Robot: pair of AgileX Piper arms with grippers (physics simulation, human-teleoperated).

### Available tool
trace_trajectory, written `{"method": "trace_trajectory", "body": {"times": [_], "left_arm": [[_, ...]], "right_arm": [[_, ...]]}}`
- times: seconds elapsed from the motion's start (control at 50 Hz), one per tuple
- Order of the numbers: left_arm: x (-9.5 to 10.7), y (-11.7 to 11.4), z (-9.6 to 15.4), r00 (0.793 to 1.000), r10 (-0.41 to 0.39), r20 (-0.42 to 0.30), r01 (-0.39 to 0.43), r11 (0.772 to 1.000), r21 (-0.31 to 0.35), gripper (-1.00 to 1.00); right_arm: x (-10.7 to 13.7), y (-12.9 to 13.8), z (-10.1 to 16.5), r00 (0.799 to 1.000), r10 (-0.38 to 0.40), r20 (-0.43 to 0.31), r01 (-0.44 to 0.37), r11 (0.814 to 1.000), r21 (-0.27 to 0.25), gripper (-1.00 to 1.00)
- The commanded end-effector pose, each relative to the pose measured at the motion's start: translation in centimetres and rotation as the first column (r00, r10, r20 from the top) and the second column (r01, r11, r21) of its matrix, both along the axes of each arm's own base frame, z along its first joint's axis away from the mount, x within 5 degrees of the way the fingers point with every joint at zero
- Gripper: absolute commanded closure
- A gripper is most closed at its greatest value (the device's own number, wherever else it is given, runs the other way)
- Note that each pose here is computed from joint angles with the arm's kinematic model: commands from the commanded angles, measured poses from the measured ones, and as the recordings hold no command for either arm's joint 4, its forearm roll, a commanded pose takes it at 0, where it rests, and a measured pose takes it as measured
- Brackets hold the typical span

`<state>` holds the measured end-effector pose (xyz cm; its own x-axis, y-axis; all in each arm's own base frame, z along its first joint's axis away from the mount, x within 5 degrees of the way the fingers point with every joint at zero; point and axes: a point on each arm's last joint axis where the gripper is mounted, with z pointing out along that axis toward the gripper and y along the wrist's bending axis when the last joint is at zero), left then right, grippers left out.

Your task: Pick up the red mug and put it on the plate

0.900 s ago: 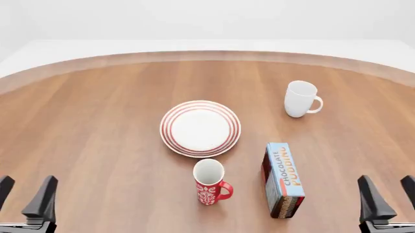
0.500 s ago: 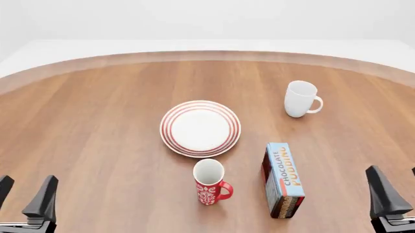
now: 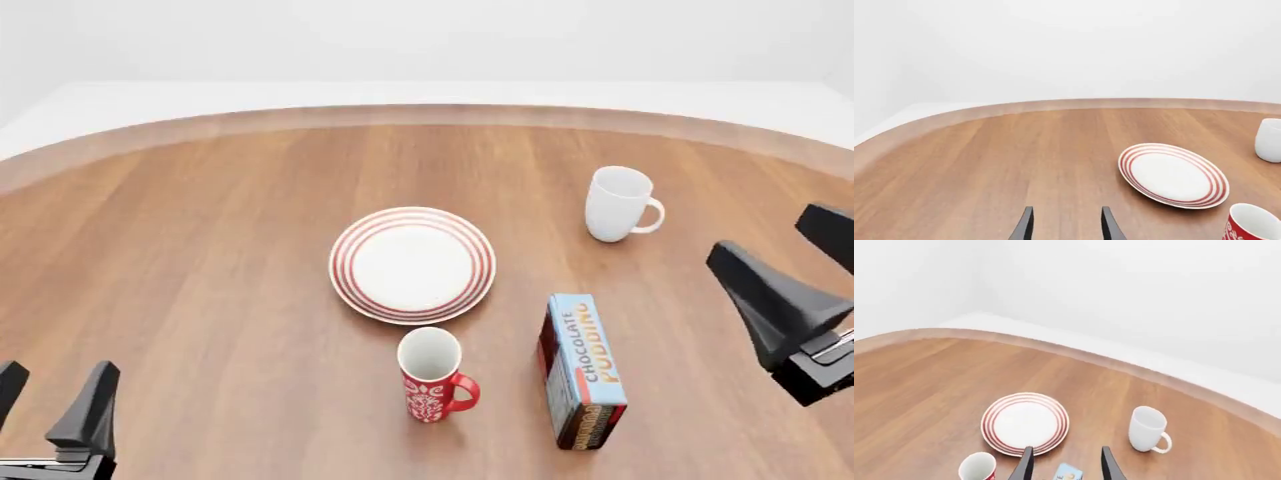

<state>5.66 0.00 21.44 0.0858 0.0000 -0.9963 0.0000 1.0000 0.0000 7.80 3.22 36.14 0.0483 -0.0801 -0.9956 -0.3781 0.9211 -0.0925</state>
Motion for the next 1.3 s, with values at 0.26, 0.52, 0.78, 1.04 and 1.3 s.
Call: {"method": "trace_trajectory", "body": {"times": [0.26, 0.52, 0.78, 1.04, 1.3], "left_arm": [[0.0, 0.0, 0.0, 1.0, 0.0, 0.0, 0.0, 1.0, 0.0, -1.0], [0.0, 0.0, 0.0, 1.0, 0.0, 0.0, 0.0, 1.0, 0.0, -1.0], [0.0, 0.0, 0.0, 1.0, 0.0, 0.0, 0.0, 1.0, 0.0, -1.0], [0.0, 0.0, 0.0, 1.0, 0.0, 0.0, 0.0, 1.0, 0.0, -1.0], [0.0, 0.0, 0.0, 1.0, 0.0, 0.0, 0.0, 1.0, 0.0, -1.0]], "right_arm": [[3.6, 4.5, 2.9, 0.956, 0.184, -0.226, -0.217, 0.967, -0.13, -1.0], [4.6, 6.2, 2.5, 0.925, 0.22, -0.311, -0.277, 0.949, -0.152, -1.0], [5.6, 8.1, 0.2, 0.881, 0.246, -0.404, -0.334, 0.929, -0.161, -1.0], [6.3, 9.3, -2.2, 0.851, 0.244, -0.465, -0.36, 0.916, -0.177, -1.0], [7.0, 10.4, -3.7, 0.833, 0.249, -0.494, -0.386, 0.901, -0.197, -1.0]]}}
